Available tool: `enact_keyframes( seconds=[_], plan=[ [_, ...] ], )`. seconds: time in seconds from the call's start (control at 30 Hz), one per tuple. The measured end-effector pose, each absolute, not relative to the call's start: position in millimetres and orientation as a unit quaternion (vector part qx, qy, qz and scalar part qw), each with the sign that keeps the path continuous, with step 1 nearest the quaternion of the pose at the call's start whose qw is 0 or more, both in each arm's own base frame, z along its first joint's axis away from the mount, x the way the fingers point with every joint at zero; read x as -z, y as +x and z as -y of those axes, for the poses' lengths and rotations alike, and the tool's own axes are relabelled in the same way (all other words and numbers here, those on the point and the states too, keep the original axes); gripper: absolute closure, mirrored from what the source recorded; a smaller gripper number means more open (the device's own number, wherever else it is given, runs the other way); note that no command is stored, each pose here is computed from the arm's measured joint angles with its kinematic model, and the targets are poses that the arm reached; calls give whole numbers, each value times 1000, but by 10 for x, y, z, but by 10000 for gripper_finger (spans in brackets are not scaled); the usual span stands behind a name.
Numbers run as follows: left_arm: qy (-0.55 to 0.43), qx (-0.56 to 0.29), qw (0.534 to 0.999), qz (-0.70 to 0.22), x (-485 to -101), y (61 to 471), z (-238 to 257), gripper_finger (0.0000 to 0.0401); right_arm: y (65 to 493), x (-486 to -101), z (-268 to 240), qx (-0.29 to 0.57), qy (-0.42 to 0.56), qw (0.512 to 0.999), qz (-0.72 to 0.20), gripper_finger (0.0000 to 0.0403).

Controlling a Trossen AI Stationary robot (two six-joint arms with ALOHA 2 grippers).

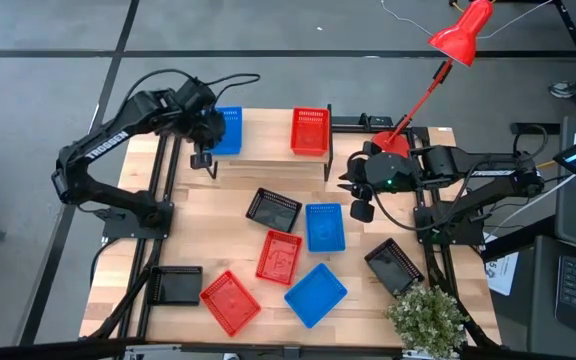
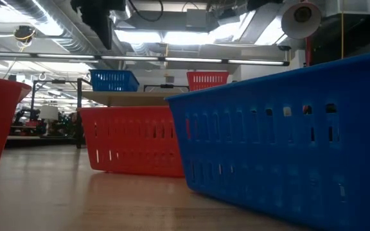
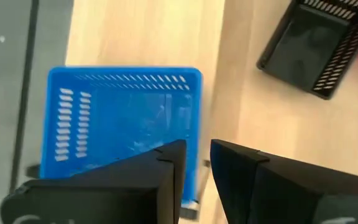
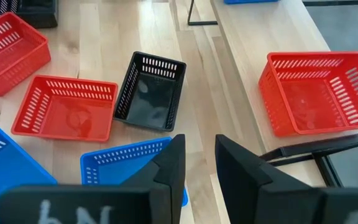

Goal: Stack baskets on shelf by color
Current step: Put the top black bin on the shelf

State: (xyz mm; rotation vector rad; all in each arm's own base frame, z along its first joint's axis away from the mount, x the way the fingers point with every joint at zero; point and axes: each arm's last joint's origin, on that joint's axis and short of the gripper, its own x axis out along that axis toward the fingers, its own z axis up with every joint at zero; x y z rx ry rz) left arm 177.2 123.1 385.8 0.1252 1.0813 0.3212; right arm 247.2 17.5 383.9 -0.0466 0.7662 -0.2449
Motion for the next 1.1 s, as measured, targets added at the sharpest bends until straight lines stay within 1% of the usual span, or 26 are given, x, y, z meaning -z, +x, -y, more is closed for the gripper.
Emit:
enact_keyframes(
  seconds=[0.13,0.27,0.4,0.5,0.6,0.73,0.87,1.1],
  plan=[
    [-23,-176,835,-521,-3849,1733,-1102,334,2720,-3685,-202,112,-38,917,-382,315],
    [-82,-183,823,-531,-3841,1724,-921,334,3088,-3327,-261,45,-106,898,-424,315],
    [-106,-175,823,-530,-3883,1669,-699,334,3427,-2975,-277,-24,-189,875,-446,315],
    [-104,-167,823,-533,-3909,1613,-575,334,3634,-2708,-228,-84,-204,863,-455,315],
    [-93,-185,828,-521,-3965,1496,-473,334,3747,-2462,-180,-124,-207,844,-479,315],
    [-94,-213,840,-491,-4038,1355,-388,335,3840,-2212,-148,-144,-226,821,-504,315],
    [-103,-222,850,-466,-4091,1232,-332,335,3908,-2056,-148,-154,-245,809,-511,315],
    [-112,-244,854,-446,-4124,1141,-315,335,3959,-1863,-118,-132,-268,788,-539,315]
  ],
)
